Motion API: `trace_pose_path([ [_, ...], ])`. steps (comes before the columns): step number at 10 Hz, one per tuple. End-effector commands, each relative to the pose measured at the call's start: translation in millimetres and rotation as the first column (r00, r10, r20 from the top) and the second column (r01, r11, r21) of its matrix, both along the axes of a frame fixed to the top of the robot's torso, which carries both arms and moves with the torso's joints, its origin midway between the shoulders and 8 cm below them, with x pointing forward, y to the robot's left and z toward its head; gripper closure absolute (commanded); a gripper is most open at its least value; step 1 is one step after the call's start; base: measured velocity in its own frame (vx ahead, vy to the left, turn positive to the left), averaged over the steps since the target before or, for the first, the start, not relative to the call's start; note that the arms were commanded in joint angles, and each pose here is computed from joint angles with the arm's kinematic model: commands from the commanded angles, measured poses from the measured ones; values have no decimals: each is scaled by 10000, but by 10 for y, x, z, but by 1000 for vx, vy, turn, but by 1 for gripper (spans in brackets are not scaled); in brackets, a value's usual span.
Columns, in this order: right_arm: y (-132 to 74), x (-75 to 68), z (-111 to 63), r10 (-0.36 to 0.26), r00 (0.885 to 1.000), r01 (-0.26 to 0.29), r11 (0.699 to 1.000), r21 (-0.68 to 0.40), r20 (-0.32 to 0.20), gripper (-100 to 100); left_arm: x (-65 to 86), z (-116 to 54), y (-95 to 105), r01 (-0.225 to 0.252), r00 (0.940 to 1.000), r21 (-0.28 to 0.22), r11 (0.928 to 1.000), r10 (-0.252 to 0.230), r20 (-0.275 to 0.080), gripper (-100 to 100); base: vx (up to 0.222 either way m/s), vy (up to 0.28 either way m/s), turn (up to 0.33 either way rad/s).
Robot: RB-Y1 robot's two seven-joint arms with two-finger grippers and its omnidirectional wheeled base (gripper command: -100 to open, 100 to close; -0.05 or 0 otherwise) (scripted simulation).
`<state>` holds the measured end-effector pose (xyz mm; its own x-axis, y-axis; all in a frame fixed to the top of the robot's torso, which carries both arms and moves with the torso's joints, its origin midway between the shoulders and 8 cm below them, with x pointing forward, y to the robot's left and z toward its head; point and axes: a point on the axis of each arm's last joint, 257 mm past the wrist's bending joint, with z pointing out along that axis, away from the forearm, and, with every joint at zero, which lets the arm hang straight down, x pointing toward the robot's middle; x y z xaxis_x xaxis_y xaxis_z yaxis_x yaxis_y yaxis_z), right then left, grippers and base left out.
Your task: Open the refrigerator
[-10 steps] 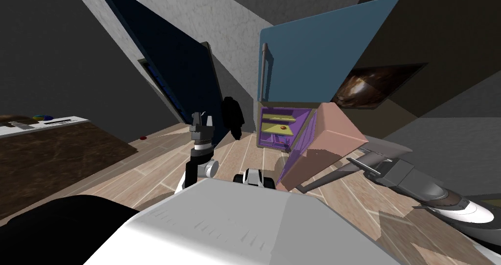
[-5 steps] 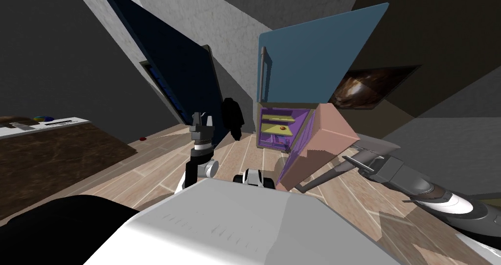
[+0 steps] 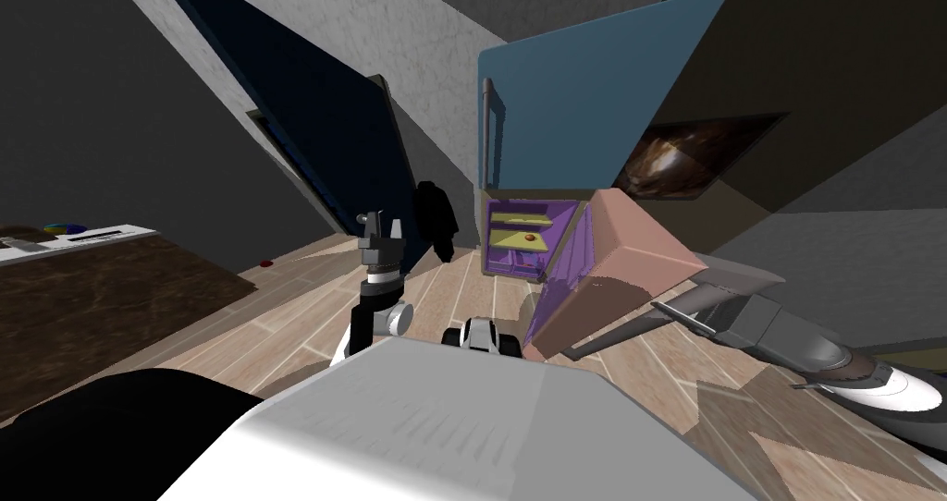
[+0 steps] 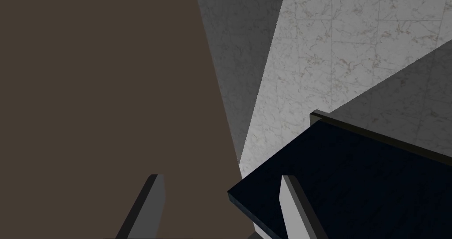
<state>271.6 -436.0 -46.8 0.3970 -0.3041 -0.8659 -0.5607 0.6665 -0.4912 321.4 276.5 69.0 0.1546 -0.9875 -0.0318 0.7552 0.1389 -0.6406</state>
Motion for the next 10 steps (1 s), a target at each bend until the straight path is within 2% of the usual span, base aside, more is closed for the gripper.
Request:
trace_pose_path([
  [1,-48,125,260,-9,10000,9,9999,126,71,-100,0,0,0,1,10000,-2,10000,-1,1,0,-10,40,-55],
  [3,-71,182,399,5,10000,-7,9998,191,75,-100,0,0,0,0,10000,-1,10000,0,0,0,-4,18,-47],
  [4,-80,124,225,-92,9998,96,9998,195,-177,-100,0,0,0,0,10000,-1,10000,0,0,0,-13,-6,-33],
  [5,-105,120,210,-162,9996,168,9996,216,-240,0,0,0,0,1,10000,-1,10000,-1,0,0,-6,-4,-24],
  [10,-213,85,145,-487,9980,497,9985,222,-402,0,0,0,0,0,10000,-1,10000,0,0,0,-2,-3,-18],
])
